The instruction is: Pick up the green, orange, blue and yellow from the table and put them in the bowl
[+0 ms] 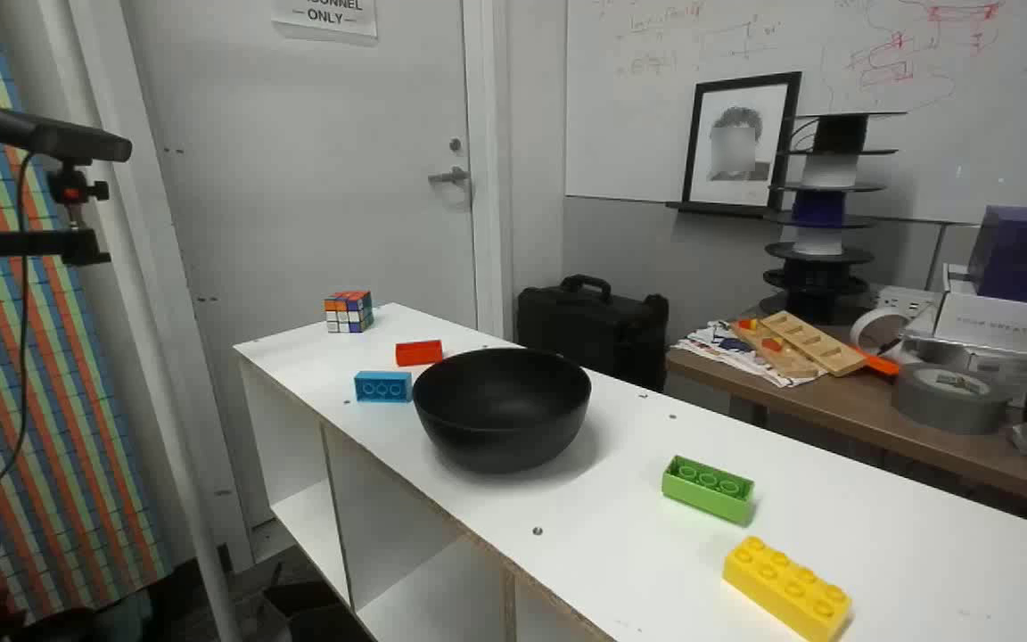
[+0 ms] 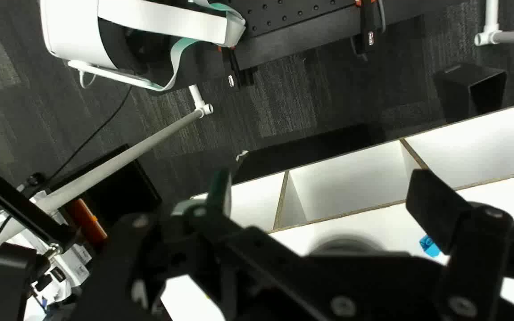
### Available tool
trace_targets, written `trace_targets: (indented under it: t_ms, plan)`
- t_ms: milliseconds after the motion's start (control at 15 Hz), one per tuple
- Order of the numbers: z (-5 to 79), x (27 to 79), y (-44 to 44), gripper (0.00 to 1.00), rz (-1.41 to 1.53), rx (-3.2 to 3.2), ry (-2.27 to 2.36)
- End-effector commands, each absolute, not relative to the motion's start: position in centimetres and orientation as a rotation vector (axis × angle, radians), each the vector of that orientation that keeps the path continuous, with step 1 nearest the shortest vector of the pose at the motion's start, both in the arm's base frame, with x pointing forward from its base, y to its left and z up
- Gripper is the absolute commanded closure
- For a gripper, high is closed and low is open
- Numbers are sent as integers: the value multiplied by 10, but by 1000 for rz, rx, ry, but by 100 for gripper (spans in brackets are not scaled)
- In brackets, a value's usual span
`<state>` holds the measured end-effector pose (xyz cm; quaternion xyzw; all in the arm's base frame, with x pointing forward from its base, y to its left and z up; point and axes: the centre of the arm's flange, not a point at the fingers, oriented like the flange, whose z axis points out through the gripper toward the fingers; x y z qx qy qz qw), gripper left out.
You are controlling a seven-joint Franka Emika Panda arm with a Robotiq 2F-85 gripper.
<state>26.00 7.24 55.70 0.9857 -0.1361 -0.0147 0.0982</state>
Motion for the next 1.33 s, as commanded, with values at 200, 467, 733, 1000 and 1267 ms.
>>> trace_targets:
  t_ms: [200, 467, 733, 1000, 1267]
  plan:
    - [564, 259, 74, 0, -18, 2922, -402]
    - [564, 259, 74, 0, -17, 2922, -402]
    - [573, 279, 85, 0, 16, 2908, -356]
    - [558, 326, 105, 0, 16, 2915, -253]
    - [515, 382, 106, 0, 223, 2918, -282]
